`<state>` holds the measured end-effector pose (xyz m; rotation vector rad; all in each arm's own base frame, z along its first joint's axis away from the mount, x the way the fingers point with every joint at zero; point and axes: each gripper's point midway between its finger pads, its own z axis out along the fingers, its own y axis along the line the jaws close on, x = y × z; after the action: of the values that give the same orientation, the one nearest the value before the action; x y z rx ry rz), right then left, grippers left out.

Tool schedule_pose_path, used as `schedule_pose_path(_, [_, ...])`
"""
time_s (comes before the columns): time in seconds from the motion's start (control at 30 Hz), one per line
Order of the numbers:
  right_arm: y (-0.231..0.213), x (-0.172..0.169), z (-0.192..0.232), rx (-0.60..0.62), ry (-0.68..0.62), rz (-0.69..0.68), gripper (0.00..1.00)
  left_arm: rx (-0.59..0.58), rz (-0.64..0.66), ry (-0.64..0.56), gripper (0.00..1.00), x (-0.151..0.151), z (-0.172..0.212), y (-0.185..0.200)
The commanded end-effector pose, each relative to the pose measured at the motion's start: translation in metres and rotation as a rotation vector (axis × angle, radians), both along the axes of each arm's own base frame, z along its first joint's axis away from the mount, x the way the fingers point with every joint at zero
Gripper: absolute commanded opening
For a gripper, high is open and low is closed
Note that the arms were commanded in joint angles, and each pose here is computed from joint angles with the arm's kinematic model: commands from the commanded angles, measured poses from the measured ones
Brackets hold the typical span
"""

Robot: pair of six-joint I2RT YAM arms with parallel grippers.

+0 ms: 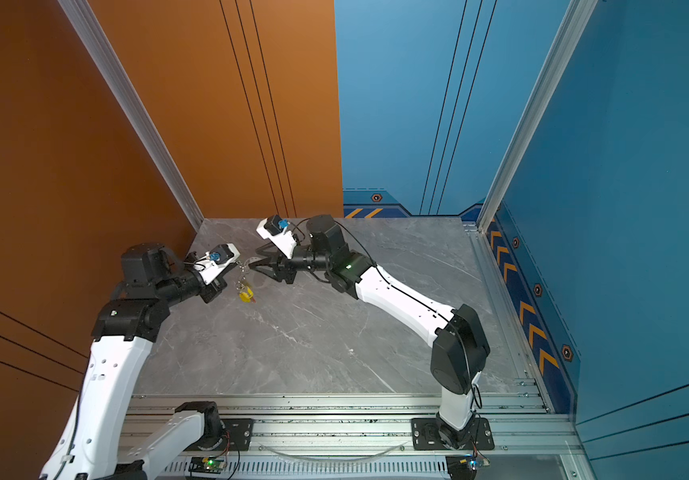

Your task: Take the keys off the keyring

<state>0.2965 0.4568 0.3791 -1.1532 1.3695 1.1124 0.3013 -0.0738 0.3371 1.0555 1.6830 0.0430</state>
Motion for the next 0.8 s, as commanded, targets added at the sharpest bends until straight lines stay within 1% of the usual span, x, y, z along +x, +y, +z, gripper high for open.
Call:
schedule_pose_path(0.0, [-0.018,0.004,0.024,0.039,-0.044,-0.042,0.48,-0.016,-0.033,-0.011,0.0,-0.008,0.005,-0.005])
schedule_pose_path(0.2, [-0.026,0.026,0.002,-0.027,-0.048,-0.089,0.48,-0.04,-0.118,-0.018,0.0,-0.018,0.01,-0.019])
schedule_pose_path(0.4, [-0.028,0.045,-0.023,-0.132,-0.055,-0.101,0.48,-0.025,-0.151,-0.015,0.0,-0.023,0.012,-0.027])
schedule_pose_path(0.6, [-0.027,0.057,-0.027,-0.14,-0.06,-0.115,0.48,0.039,-0.219,-0.011,0.0,-0.035,0.004,-0.037])
schedule_pose_path(0.7, [-0.024,0.058,-0.03,-0.152,-0.063,-0.095,0.48,0.075,-0.238,-0.011,0.0,-0.041,0.0,-0.042])
schedule_pose_path(0.77, [-0.021,0.055,-0.041,-0.172,-0.046,-0.067,0.48,0.115,-0.261,-0.031,0.0,-0.044,0.0,-0.044])
